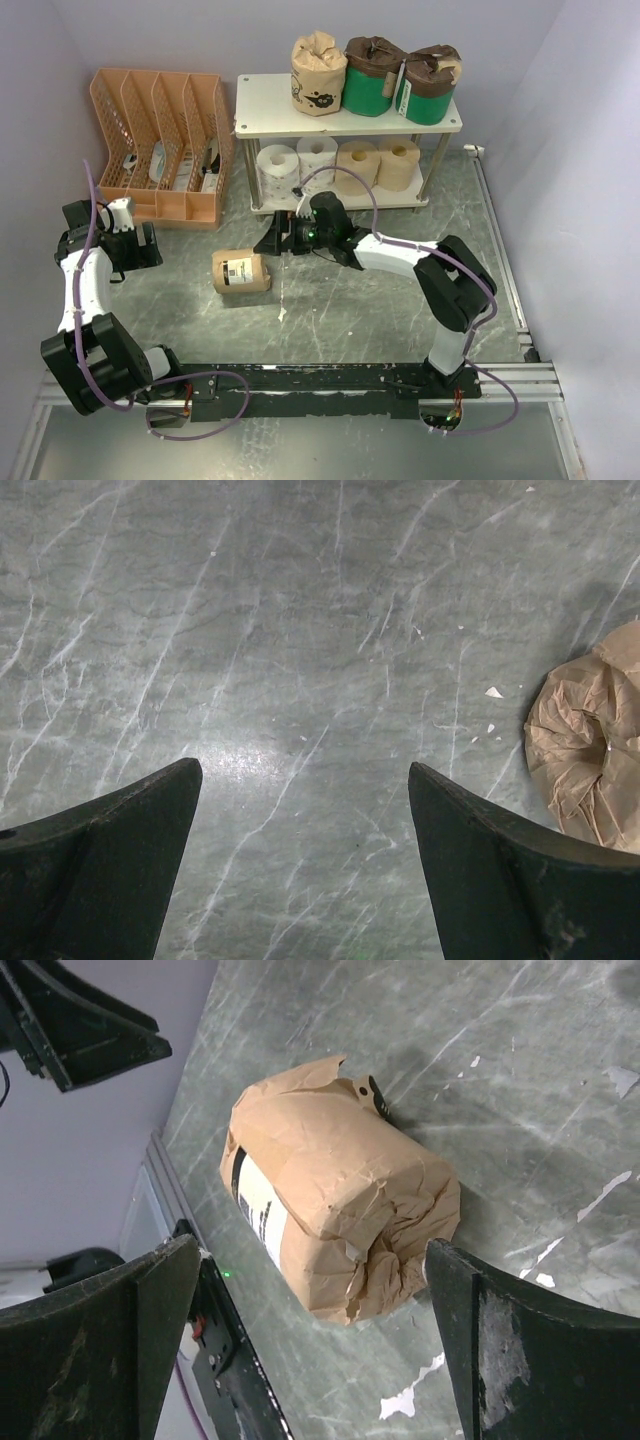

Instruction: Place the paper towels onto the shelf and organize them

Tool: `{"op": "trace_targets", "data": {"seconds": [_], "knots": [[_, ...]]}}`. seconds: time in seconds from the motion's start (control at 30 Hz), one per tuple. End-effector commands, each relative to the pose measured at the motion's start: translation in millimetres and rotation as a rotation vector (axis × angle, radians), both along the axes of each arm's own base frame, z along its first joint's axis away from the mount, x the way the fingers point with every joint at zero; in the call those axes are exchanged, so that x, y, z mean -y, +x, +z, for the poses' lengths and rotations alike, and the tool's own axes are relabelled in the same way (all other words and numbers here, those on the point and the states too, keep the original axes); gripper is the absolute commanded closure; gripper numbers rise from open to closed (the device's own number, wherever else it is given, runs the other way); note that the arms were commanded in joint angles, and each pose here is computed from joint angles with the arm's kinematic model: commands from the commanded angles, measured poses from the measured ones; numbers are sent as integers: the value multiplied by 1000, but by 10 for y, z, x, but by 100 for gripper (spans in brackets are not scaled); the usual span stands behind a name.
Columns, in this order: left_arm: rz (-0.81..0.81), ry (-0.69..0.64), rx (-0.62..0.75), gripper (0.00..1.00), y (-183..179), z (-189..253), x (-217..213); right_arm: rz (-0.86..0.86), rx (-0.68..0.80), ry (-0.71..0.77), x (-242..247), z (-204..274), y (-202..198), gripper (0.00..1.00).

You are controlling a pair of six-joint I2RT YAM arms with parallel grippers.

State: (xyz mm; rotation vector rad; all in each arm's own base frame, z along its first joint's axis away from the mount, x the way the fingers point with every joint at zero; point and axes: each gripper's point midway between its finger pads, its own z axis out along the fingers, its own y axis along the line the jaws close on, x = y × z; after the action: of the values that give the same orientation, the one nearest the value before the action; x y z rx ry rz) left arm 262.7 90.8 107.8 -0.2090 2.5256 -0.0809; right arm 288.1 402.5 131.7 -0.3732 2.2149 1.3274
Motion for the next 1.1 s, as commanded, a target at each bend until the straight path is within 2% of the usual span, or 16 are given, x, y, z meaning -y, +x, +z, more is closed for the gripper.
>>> {"op": "trace_targets", "data": {"seconds": [0.0, 0.07, 0.13, 0.27, 0.5, 0.6, 0.87, 0.93, 1.0, 1.07], "knots": [[-17, 1, 43, 4, 64, 139, -9, -46, 13, 3, -49, -80, 174, 13], [-20, 0, 44, 4, 66, 141, -4, -51, 16, 14, -45, -138, 172, 31], [-18, 2, 45, 4, 64, 144, -7, -48, 7, 18, -61, -180, 161, 37], [-7, 10, 44, 4, 65, 145, -30, -46, -18, -1, -77, -266, 174, 31], [-6, 10, 43, 4, 65, 144, -31, -22, -63, -1, -129, -369, 147, 33], [-3, 10, 39, 4, 64, 134, -37, -10, -77, 30, -158, -365, 115, 36], [-5, 7, 34, 4, 64, 121, -33, 68, -130, 112, -295, -295, -52, 35], [-3, 7, 31, 4, 61, 114, -37, 77, -154, 135, -321, -304, -81, 45], [-4, 7, 32, 4, 62, 114, -35, 94, -173, 148, -346, -327, -96, 67], [-1, 7, 30, 4, 60, 111, -38, 113, -189, 156, -373, -342, -118, 82]]}}
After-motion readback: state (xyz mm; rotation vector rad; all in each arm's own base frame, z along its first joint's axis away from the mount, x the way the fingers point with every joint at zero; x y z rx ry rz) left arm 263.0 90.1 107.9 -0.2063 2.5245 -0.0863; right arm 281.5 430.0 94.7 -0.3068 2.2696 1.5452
